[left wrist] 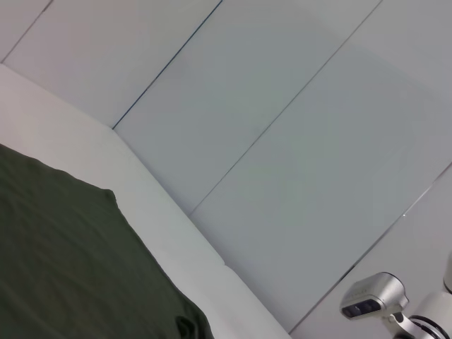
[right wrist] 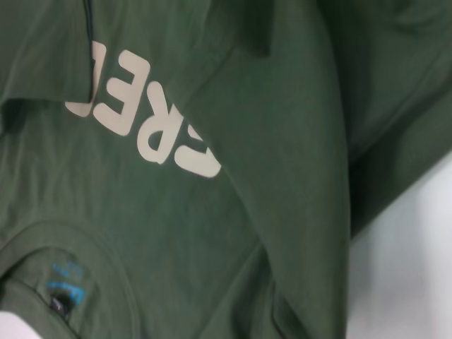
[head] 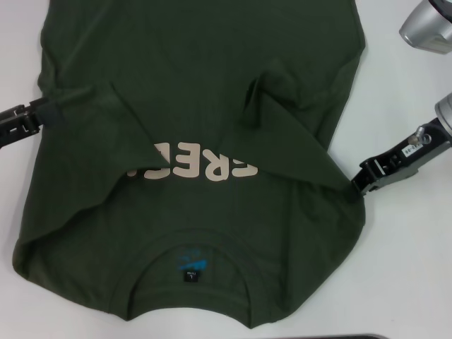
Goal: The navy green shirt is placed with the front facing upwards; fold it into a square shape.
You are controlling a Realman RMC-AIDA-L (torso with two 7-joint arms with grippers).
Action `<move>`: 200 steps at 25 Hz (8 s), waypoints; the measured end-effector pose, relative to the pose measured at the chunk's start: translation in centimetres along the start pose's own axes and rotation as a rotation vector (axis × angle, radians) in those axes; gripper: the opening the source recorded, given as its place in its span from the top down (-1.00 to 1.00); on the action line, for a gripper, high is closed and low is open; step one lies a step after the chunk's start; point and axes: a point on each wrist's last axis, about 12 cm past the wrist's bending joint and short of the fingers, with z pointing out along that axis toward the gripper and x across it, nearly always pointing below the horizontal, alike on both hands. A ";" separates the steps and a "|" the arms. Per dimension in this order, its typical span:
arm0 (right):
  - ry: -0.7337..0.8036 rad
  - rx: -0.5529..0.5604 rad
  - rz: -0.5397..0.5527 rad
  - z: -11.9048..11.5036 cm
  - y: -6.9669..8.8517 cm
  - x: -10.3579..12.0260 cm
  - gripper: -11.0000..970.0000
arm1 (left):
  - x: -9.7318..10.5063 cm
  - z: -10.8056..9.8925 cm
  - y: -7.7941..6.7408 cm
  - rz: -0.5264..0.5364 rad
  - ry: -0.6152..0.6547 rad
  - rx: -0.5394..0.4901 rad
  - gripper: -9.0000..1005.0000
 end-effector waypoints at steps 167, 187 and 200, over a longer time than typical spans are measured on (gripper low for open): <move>-0.688 -0.510 -0.117 -4.5 -3.3 6.5 -0.63 | 2.7 -7.6 1.4 -0.709 0.380 -0.472 -0.47; -0.687 -0.515 -0.108 -4.3 -3.4 6.7 -0.63 | 3.4 -6.9 1.9 -0.727 0.394 -0.512 -0.47; -0.683 -0.515 -0.103 -4.2 -3.4 6.9 -0.63 | 3.4 -6.0 2.2 -0.720 0.407 -0.509 -0.47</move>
